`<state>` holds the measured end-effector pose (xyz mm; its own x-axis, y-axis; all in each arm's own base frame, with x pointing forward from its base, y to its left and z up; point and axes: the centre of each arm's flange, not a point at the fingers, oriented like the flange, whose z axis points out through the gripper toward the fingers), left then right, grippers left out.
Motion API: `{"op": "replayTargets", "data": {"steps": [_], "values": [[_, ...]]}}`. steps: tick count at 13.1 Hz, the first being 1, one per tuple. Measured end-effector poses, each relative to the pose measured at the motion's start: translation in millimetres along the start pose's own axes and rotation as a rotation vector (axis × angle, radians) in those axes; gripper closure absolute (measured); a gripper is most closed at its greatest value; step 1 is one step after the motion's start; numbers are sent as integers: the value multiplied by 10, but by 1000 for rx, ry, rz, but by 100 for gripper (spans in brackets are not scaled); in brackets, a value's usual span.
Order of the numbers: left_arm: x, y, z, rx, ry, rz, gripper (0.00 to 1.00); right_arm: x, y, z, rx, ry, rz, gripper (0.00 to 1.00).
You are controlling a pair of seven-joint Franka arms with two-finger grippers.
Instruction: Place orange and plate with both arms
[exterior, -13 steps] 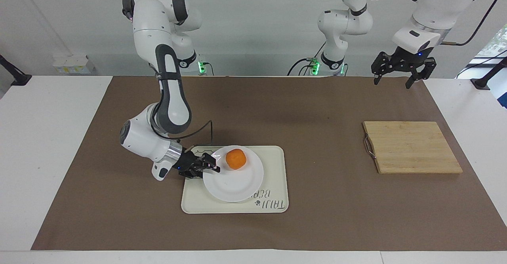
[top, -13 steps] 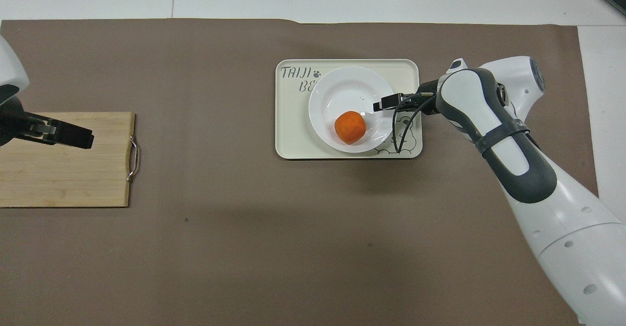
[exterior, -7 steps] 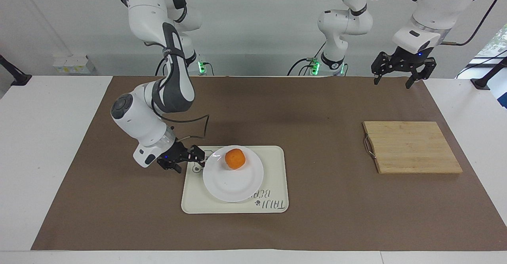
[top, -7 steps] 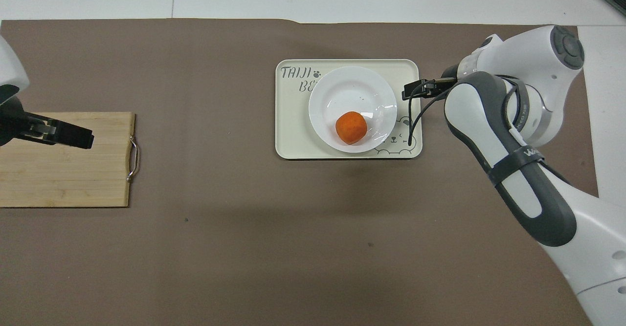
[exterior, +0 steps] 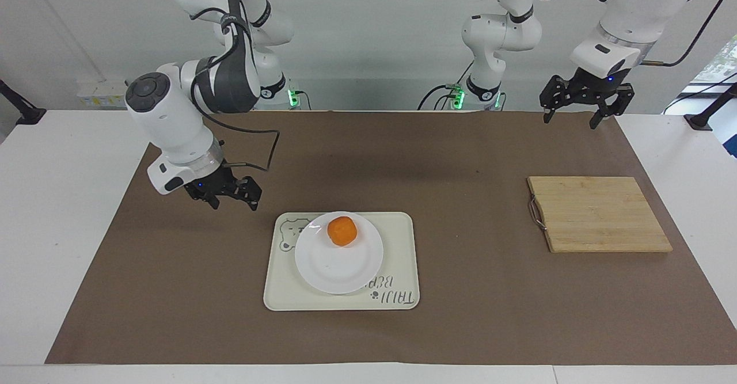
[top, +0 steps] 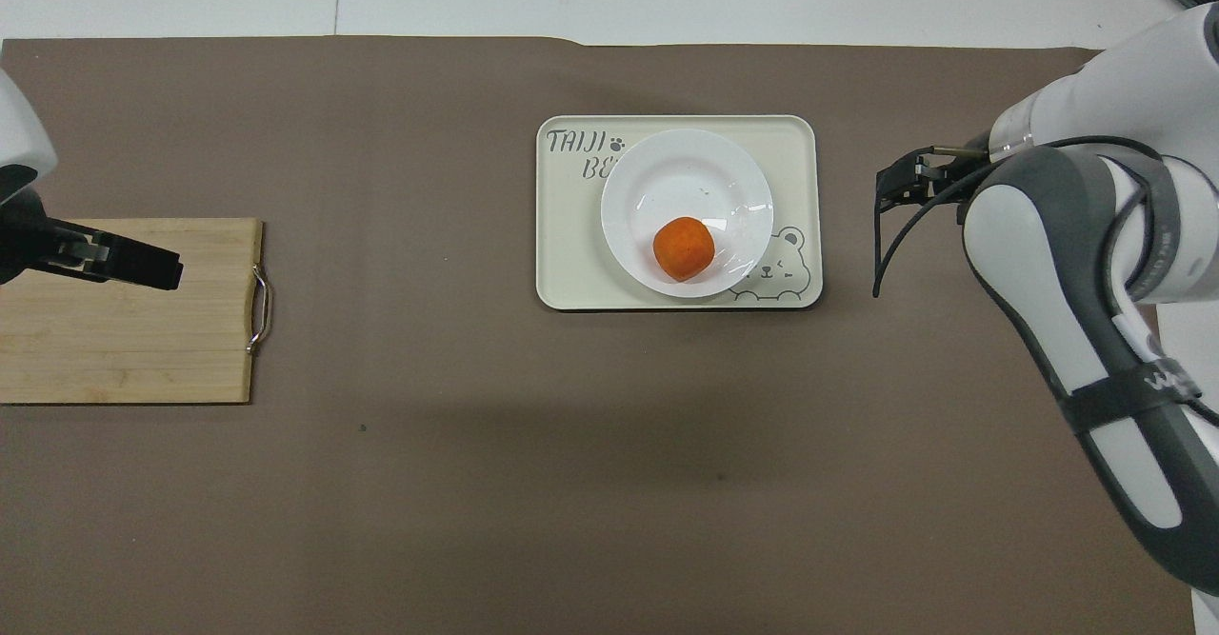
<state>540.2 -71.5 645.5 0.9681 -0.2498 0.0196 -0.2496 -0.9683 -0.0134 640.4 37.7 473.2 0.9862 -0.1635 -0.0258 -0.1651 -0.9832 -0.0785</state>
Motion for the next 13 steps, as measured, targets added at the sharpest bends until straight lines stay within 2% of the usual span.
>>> {"op": "replayTargets", "data": {"steps": [2,5,8,13], "values": [[0,0,0,0,0,0,0,-93,90,-166,-46,-12,30,0],[0,0,0,0,0,0,0,-253,450,-499,-54,-44,85,0],[0,0,0,0,0,0,0,-463,554,-897,-88,-22,87,0],[0,0,0,0,0,0,0,-962,442,-1577,-83,0,44,0]]}}
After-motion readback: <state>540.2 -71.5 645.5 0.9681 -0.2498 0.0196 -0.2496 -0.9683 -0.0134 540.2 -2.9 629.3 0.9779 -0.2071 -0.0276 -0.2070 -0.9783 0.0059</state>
